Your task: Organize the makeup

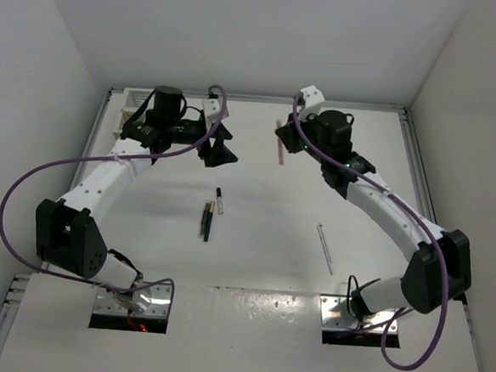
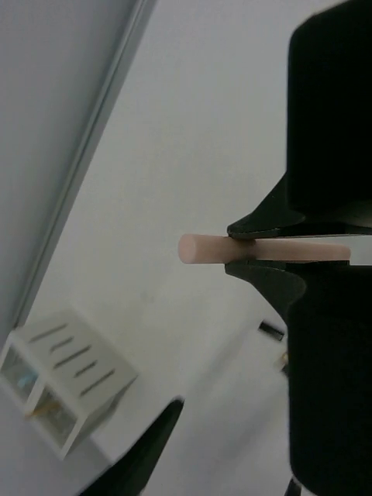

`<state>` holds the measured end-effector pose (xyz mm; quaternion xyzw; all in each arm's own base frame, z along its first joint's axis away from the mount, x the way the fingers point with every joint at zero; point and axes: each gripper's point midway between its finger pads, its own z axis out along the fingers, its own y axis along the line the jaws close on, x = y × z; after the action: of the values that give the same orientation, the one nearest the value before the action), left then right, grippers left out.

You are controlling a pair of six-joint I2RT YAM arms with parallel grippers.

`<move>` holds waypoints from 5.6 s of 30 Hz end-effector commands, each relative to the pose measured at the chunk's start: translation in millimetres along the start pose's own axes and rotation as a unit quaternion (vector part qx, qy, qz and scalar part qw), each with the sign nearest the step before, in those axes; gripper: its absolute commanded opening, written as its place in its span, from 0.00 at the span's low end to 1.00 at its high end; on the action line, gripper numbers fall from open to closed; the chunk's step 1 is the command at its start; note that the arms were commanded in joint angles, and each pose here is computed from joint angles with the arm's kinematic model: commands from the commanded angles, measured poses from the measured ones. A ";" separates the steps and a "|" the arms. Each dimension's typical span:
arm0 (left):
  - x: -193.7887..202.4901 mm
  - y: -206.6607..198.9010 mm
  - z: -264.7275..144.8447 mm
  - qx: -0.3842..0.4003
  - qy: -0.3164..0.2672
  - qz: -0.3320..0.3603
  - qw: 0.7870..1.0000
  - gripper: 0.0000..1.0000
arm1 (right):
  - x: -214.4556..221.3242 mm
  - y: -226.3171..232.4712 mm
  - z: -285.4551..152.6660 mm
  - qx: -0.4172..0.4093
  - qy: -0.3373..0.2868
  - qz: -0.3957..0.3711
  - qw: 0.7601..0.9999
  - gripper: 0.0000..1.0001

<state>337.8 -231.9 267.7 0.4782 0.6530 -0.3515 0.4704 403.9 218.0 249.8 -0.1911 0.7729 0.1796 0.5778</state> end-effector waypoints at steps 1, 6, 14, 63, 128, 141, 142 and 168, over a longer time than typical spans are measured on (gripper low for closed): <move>-38.4 5.7 0.6 0.003 -0.071 -0.006 0.997 0.79 | -61.0 59.6 20.8 -0.130 -0.109 0.044 0.985 0.00; -29.8 14.6 6.1 -0.013 -0.075 -0.011 0.997 0.81 | -96.7 102.4 26.2 -0.197 -0.170 0.070 0.963 0.00; -15.4 37.3 5.4 -0.072 -0.069 -0.021 0.995 0.81 | -96.4 137.0 40.2 -0.242 -0.172 0.116 0.948 0.00; 50.2 377.8 -228.7 -0.525 -0.129 0.038 0.840 0.00 | 63.9 -40.5 42.4 -0.007 0.036 0.109 0.993 1.00; 220.2 -11.0 -0.9 -0.157 0.273 -0.180 0.932 0.66 | 237.2 -59.3 -163.7 0.194 0.356 0.119 0.906 0.70; 253.7 -19.4 12.7 -0.197 0.308 -0.199 0.909 0.55 | 238.7 -67.8 -180.1 0.216 0.342 0.094 0.909 0.70; 259.5 -16.6 7.1 -0.216 0.318 -0.201 0.901 0.53 | 239.4 -68.5 -181.2 0.218 0.344 0.094 0.909 0.70; 173.5 22.5 7.9 -0.183 0.224 -0.122 0.950 0.63 | 243.2 -49.4 -137.5 0.128 0.364 0.119 0.915 0.71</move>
<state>322.5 -155.1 59.5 0.3279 0.8889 -0.1356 0.2896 224.5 65.6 40.7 -0.0559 0.9689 0.0284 0.2395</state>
